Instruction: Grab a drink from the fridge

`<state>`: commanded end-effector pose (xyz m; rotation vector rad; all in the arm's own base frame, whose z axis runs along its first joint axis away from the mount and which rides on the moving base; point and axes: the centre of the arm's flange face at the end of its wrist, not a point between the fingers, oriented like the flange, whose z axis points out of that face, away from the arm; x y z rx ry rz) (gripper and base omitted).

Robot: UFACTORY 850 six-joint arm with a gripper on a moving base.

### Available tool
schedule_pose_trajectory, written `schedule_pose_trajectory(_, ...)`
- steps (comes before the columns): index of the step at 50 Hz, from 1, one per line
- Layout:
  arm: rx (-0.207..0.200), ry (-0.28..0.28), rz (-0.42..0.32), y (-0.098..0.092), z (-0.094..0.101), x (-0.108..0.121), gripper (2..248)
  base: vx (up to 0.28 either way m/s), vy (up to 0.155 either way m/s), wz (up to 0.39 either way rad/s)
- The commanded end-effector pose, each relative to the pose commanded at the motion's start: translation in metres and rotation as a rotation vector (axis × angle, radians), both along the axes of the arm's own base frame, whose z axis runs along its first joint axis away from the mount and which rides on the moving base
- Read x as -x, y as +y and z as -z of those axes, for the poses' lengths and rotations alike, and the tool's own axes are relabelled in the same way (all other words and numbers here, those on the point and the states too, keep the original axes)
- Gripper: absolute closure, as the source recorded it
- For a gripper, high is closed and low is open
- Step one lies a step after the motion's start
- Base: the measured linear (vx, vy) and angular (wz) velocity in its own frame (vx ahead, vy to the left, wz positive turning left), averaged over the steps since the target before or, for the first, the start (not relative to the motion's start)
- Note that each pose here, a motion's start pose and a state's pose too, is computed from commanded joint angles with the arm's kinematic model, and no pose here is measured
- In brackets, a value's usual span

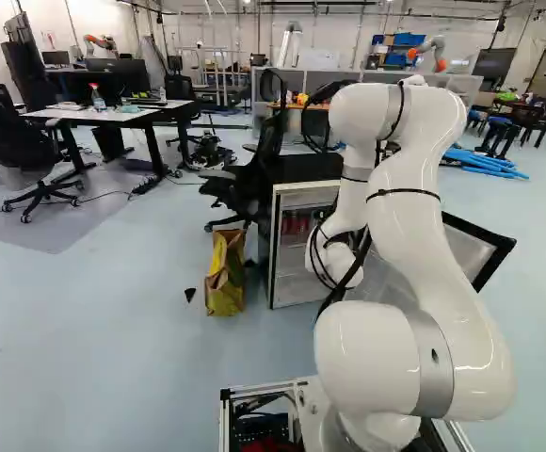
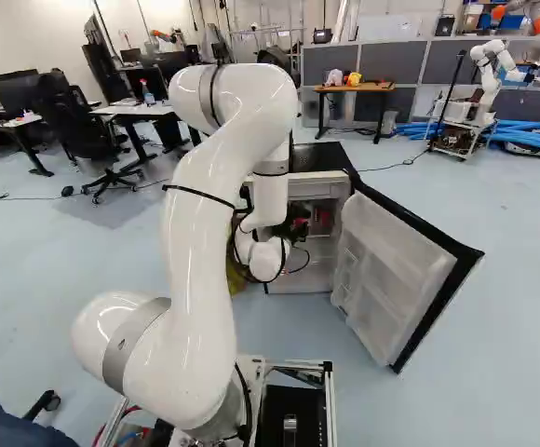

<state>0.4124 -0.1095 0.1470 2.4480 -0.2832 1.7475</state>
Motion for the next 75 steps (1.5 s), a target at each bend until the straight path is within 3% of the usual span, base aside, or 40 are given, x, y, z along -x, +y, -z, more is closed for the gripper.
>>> schedule_pose_trajectory(32,-0.004,0.013,-0.015,0.023,-0.051,0.062,158,0.0,0.0,0.0)
schedule_pose_trajectory(75,0.02,-0.075,-0.015,0.025,-0.097,0.069,158,0.0,0.0,0.0)
